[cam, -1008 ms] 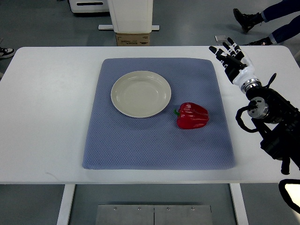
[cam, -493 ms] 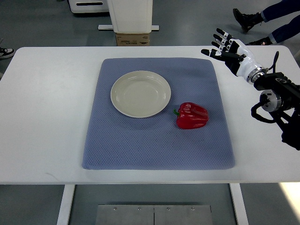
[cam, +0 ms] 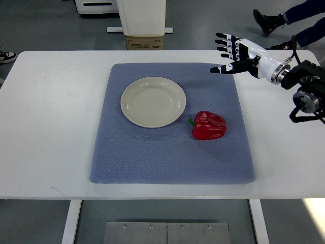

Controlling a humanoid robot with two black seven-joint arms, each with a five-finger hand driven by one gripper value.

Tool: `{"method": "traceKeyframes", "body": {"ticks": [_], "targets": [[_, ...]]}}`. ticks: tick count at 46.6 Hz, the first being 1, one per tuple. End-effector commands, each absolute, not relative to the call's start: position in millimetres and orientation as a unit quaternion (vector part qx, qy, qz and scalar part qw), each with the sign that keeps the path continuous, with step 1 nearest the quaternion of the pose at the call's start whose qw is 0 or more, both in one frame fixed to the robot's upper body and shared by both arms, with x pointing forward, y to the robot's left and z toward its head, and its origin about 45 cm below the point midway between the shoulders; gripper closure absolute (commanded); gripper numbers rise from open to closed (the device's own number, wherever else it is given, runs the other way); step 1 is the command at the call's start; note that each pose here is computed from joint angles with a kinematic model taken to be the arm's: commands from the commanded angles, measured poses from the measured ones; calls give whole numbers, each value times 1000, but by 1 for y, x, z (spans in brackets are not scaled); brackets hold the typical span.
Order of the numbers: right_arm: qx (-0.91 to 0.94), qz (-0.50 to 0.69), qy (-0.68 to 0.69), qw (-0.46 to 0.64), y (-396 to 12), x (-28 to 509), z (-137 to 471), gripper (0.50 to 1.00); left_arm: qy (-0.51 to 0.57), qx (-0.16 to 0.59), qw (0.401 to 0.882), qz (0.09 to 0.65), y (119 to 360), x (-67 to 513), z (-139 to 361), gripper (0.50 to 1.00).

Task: Place red pepper on plate with right hand
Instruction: 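Move the right hand over the red bell pepper, fingers open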

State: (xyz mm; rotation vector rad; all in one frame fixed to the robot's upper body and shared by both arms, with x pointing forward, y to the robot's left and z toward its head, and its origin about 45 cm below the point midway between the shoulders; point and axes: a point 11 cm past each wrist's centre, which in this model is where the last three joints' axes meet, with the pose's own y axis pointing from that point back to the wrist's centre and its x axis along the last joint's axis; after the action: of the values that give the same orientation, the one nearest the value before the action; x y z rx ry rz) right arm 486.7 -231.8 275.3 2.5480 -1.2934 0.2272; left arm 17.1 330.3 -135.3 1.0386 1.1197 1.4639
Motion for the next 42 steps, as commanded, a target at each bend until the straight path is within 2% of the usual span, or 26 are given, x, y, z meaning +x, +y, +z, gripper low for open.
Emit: {"method": "traceKeyframes", "body": {"ticks": [1, 27, 42], "targets": [[887, 101, -421, 161, -228, 482, 280, 505, 461, 428, 491, 603, 330, 17, -135, 500], [909, 158, -304, 236, -214, 442, 284, 519, 461, 428, 491, 603, 330, 17, -135, 500], [910, 167, -269, 269, -207, 424, 274, 546, 461, 428, 491, 603, 330, 17, -135, 500]]}}
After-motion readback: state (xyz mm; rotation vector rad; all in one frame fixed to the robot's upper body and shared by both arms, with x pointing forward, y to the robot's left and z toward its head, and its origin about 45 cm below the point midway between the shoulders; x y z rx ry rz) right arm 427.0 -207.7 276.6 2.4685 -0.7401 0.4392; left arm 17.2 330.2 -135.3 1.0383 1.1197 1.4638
